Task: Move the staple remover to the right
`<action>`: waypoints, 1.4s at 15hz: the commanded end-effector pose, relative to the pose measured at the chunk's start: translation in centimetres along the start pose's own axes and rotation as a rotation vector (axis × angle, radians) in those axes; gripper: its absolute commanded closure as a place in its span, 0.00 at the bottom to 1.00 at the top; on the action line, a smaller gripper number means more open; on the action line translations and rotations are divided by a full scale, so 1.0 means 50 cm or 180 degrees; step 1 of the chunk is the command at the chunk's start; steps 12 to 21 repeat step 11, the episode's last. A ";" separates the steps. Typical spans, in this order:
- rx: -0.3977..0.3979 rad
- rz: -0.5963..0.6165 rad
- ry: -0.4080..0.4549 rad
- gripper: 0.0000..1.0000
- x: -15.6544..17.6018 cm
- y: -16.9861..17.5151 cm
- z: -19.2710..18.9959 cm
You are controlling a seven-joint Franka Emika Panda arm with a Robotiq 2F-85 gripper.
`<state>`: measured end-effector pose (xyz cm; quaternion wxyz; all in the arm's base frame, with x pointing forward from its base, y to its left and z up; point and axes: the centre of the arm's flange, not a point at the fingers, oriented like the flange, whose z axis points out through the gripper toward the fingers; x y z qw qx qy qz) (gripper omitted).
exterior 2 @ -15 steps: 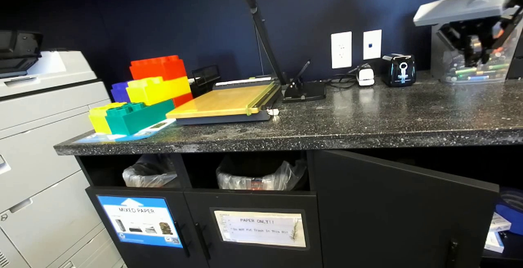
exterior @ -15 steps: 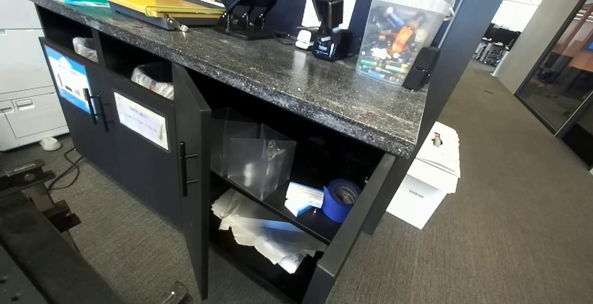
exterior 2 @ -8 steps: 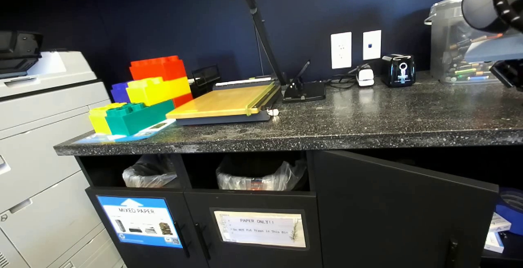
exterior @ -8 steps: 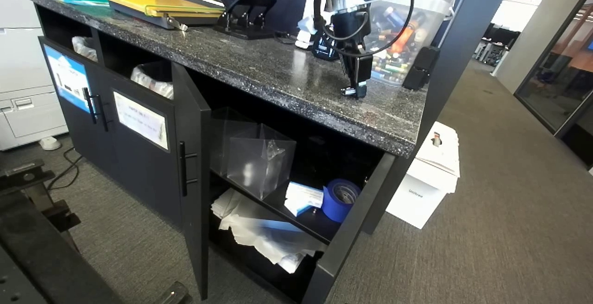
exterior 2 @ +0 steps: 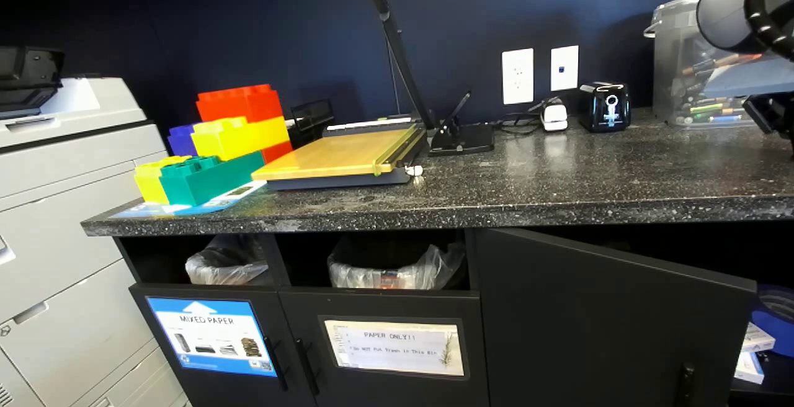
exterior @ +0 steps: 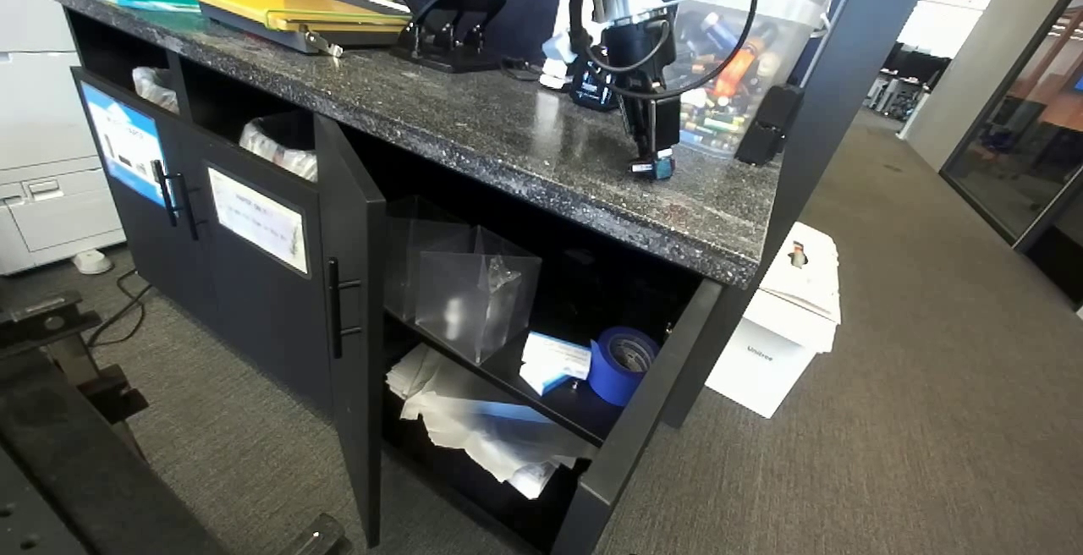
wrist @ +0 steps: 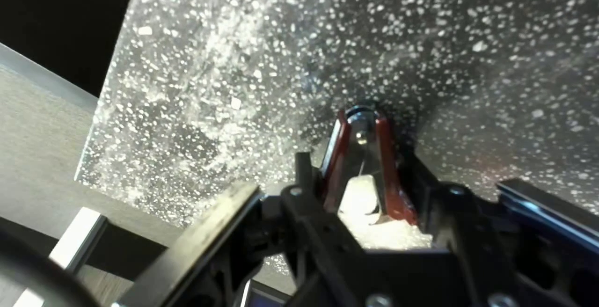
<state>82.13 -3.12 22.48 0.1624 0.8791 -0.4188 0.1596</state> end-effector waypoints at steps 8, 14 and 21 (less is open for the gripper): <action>0.0510 -0.0541 -0.0131 0.00 -0.086 -0.105 -0.182; 0.0531 -0.0590 -0.0136 0.00 -0.103 -0.117 -0.207; 0.0531 -0.0590 -0.0136 0.00 -0.103 -0.117 -0.207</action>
